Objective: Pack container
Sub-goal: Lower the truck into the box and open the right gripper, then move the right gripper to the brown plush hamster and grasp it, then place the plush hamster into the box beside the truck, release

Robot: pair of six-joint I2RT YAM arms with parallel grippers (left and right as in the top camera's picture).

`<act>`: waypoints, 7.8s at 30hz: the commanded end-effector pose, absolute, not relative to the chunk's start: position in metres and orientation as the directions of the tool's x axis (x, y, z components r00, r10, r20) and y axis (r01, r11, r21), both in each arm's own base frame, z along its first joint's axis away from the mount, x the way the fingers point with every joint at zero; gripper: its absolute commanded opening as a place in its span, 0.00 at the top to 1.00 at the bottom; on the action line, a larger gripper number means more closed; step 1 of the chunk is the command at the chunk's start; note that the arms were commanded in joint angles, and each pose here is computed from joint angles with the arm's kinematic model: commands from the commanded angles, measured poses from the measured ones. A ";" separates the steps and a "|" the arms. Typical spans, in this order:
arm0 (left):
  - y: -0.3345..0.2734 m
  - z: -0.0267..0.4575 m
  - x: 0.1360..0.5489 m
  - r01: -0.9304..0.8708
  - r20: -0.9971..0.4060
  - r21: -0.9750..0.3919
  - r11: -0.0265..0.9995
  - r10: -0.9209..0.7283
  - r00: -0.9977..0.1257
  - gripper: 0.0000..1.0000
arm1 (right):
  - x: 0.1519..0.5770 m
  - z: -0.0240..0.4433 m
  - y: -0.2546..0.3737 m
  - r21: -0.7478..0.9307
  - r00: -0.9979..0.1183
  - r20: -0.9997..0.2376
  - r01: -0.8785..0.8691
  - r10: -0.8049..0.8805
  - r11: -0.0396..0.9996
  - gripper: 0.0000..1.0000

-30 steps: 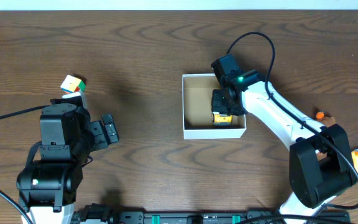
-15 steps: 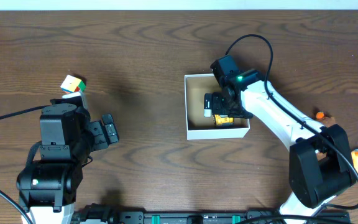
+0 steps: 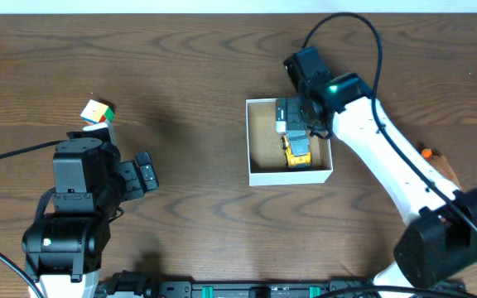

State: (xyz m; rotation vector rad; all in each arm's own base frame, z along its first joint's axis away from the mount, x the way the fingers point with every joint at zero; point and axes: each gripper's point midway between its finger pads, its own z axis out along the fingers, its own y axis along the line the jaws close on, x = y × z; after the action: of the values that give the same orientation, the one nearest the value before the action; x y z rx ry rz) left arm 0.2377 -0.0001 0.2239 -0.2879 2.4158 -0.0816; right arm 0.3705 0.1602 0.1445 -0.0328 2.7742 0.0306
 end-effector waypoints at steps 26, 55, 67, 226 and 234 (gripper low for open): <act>0.001 0.231 0.239 -0.190 -0.649 -0.137 0.972 -0.233 -0.724 0.02 | 0.355 0.053 0.196 -0.105 -0.972 -0.214 -0.082 -0.103 0.991 0.99; 0.001 0.231 0.239 -0.190 -0.650 -0.137 0.972 -0.233 -0.724 0.02 | 0.384 0.140 0.187 0.007 -0.912 -0.383 -0.159 -0.144 0.987 0.51; 0.001 0.231 0.239 -0.190 -0.649 -0.137 0.972 -0.233 -0.724 0.02 | 0.384 0.185 0.055 0.019 -0.904 -0.403 0.151 0.146 0.988 0.45; 0.001 0.219 0.246 -0.197 -0.611 -0.126 0.972 -0.233 -0.756 0.02 | 0.369 0.082 0.236 0.181 -0.932 -0.308 0.138 0.189 0.974 0.56; 0.001 0.218 0.246 -0.198 -0.609 -0.125 0.972 -0.233 -0.759 0.02 | 0.382 0.088 0.242 0.214 -0.915 -0.355 0.119 0.191 0.970 0.44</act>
State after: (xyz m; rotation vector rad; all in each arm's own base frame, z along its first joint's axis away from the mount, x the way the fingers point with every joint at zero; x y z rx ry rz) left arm 0.2440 -0.0003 0.2118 -0.2935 2.4694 -0.0731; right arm 0.3723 0.2474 0.0843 0.2149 2.7670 0.2814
